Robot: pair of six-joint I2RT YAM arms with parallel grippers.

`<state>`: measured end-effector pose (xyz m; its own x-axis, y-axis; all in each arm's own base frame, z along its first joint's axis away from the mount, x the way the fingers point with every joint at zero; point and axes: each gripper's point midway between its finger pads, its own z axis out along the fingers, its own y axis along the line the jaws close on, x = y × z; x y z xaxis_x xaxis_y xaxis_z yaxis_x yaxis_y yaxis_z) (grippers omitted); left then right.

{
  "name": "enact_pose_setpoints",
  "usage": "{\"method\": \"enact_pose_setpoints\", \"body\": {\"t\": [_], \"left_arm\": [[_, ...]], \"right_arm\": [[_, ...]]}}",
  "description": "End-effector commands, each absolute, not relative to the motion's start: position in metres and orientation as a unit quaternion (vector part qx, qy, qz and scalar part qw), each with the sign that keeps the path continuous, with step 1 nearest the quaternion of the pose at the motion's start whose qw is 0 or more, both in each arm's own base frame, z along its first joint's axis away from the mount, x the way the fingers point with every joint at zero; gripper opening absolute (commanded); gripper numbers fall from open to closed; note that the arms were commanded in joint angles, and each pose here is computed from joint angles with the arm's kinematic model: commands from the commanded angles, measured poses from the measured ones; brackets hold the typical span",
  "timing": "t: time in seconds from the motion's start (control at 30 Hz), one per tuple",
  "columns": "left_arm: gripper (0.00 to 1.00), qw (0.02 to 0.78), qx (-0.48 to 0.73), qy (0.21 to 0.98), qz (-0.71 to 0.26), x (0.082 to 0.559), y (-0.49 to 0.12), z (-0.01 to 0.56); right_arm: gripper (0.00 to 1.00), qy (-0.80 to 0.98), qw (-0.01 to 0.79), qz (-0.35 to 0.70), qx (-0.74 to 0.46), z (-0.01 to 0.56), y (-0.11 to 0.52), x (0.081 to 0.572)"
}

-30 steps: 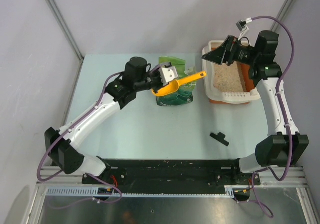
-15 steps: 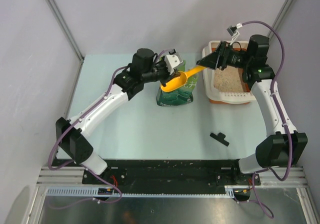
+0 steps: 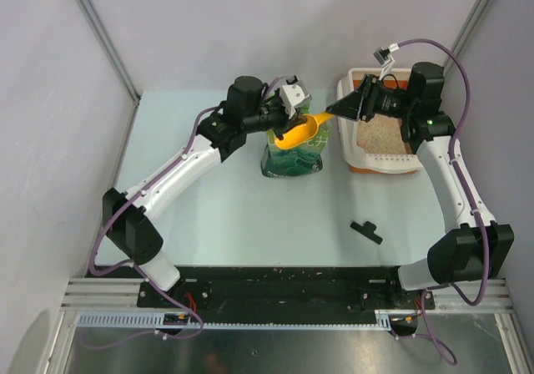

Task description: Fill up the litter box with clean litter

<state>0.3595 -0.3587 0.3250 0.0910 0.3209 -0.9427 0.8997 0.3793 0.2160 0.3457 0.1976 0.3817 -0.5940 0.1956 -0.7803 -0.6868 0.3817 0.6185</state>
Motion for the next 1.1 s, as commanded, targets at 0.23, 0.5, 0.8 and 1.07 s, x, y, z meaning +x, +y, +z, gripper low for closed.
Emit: {"method": "enact_pose_setpoints", "body": {"t": [0.23, 0.5, 0.8, 1.07], "left_arm": [[0.0, 0.582, 0.474, 0.599, -0.279, 0.364, -0.364, 0.358], [0.0, 0.582, 0.48, 0.596, -0.277, 0.364, -0.367, 0.357], [0.0, 0.58, 0.484, 0.591, -0.283, 0.362, -0.369, 0.357], [0.01, 0.568, 0.489, 0.593, -0.293, 0.358, -0.37, 0.348]], "right_arm": [[0.41, 0.7, 0.435, 0.531, -0.195, 0.395, 0.202, 0.337], [0.43, 0.697, 0.429, 0.54, -0.196, 0.396, 0.207, 0.336], [0.36, 0.692, 0.431, 0.545, -0.195, 0.396, 0.209, 0.337], [0.01, 0.682, 0.433, 0.551, -0.209, 0.399, 0.211, 0.336]]}}
